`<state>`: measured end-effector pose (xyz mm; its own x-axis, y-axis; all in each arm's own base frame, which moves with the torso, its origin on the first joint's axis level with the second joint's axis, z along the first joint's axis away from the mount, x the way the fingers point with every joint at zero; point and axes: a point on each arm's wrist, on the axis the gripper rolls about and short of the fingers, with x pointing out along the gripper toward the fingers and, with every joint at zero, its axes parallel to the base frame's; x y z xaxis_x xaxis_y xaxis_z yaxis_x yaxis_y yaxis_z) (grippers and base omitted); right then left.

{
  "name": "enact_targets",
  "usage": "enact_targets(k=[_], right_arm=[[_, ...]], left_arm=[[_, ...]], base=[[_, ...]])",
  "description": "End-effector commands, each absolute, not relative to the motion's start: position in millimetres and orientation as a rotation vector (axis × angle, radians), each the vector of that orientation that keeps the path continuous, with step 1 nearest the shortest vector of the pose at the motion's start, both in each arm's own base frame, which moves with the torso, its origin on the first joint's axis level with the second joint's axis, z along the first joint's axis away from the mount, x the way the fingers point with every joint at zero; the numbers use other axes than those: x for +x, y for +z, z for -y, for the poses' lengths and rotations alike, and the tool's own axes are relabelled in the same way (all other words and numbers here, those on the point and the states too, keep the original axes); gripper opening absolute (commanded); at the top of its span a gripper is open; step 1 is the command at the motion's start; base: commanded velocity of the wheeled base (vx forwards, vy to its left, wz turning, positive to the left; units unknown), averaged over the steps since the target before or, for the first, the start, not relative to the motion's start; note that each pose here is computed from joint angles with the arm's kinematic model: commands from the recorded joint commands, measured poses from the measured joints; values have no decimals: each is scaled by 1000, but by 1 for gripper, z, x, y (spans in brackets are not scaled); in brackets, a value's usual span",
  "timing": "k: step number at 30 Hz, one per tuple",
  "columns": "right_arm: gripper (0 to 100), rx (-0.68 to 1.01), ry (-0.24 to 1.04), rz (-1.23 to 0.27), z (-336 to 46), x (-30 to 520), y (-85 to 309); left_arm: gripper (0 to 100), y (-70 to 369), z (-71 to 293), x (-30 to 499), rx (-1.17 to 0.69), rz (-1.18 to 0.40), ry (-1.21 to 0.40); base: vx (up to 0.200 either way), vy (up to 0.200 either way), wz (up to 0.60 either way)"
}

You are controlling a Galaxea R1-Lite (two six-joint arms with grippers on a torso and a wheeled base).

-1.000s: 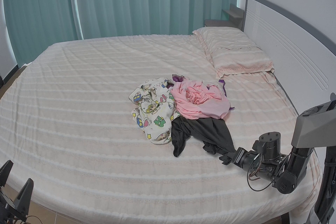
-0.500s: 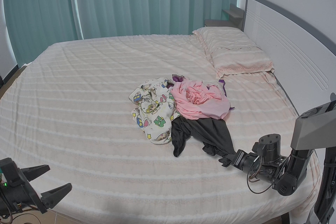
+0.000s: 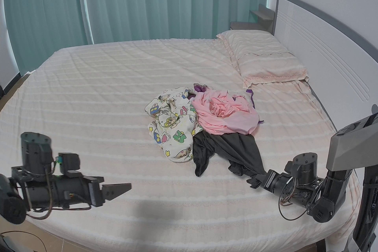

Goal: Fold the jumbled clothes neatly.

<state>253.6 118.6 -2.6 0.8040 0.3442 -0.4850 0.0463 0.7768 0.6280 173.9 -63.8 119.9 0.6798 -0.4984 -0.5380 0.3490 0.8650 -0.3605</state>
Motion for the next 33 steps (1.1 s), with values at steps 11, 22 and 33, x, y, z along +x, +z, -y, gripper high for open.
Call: enact_targets(k=[11, 22, 33], right_arm=[[0, 651, 175, -612, -116, 254, -3], [0, 648, 180, -612, -117, 254, -3], [0, 649, 188, -598, -118, 254, -2]], left_arm=[[100, 58, 180, 283, -433, -847, -393], [100, 15, 220, 322, -393, -844, -346], [100, -9, 250, 353, -367, -861, -300]], base=[[0, 0, 0], [0, 0, 0], [0, 0, 0]])
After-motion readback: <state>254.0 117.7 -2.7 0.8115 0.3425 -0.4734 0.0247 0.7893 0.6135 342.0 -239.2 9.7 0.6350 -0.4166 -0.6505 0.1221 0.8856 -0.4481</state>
